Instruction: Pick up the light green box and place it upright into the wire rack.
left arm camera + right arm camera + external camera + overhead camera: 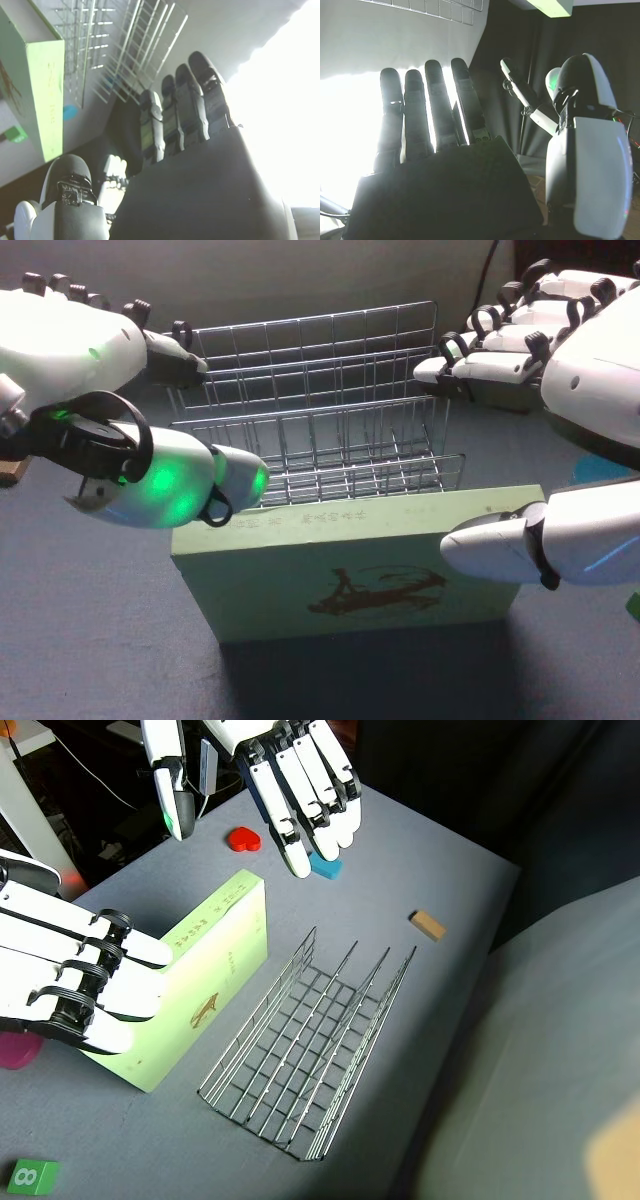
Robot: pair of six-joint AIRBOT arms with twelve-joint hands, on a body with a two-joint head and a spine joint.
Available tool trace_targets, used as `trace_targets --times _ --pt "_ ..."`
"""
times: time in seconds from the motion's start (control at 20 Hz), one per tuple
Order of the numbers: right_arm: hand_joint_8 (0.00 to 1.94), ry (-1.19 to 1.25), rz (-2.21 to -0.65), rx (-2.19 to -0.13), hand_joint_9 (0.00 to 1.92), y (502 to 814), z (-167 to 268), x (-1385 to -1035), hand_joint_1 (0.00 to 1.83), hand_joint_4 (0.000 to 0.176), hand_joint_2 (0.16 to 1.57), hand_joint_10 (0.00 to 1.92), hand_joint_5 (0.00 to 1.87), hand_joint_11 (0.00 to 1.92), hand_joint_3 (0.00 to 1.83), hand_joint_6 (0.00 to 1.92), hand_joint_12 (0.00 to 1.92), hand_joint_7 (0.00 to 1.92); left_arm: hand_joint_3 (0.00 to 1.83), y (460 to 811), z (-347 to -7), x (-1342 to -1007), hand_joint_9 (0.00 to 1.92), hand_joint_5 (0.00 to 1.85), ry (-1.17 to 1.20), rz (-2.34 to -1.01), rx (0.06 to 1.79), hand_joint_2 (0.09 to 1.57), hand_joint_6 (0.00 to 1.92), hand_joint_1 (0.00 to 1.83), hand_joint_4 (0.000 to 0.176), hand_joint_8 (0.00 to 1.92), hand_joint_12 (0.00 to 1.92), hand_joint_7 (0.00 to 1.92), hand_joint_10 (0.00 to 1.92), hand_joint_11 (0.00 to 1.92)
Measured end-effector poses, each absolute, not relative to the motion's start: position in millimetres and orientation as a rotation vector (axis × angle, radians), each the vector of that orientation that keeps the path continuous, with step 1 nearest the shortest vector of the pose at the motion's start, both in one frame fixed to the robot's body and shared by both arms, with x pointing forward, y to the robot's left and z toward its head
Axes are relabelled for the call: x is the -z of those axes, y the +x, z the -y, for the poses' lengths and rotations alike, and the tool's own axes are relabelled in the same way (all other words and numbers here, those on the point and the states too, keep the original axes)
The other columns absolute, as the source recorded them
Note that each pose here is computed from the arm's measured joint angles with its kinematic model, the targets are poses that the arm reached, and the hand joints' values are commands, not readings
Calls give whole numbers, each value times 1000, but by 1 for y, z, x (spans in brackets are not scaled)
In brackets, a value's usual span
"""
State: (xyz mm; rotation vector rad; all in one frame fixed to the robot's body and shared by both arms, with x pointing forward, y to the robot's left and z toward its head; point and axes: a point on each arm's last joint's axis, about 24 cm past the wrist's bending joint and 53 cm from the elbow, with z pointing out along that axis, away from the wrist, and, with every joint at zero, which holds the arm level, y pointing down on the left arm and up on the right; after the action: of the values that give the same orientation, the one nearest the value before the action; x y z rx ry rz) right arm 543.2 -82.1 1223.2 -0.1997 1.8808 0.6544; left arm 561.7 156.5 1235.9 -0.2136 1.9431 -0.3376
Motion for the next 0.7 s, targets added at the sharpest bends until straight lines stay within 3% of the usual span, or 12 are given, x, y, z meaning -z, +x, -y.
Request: trace_targets --times 0.15,0.35,0.45,0.7 --pt "2 -190 -1868 -660 153 545 75 -1229 321 25 1006 1 207 0 3 1 803 222 9 571 -166 -1238 215 304 -211 -1931 306 1122 6 106 67 6 712 240 10 0" --pt "0 -161 -1883 -698 135 548 53 -1229 688 23 999 0 170 0 0 4 790 185 7 581 -173 -1241 216 306 -184 -1918 280 1124 5 103 67 10 711 257 8 0" --pt "0 -108 -1934 -723 126 551 44 -1223 757 14 1003 0 172 0 0 2 738 175 6 587 -179 -1245 219 307 -178 -1897 257 1124 5 104 63 10 712 261 8 0" --pt "0 -62 -1986 -727 127 560 16 -1209 938 16 989 1 184 0 0 1 746 168 3 599 -192 -1242 219 307 -134 -1897 200 1122 3 116 62 7 709 262 6 0"
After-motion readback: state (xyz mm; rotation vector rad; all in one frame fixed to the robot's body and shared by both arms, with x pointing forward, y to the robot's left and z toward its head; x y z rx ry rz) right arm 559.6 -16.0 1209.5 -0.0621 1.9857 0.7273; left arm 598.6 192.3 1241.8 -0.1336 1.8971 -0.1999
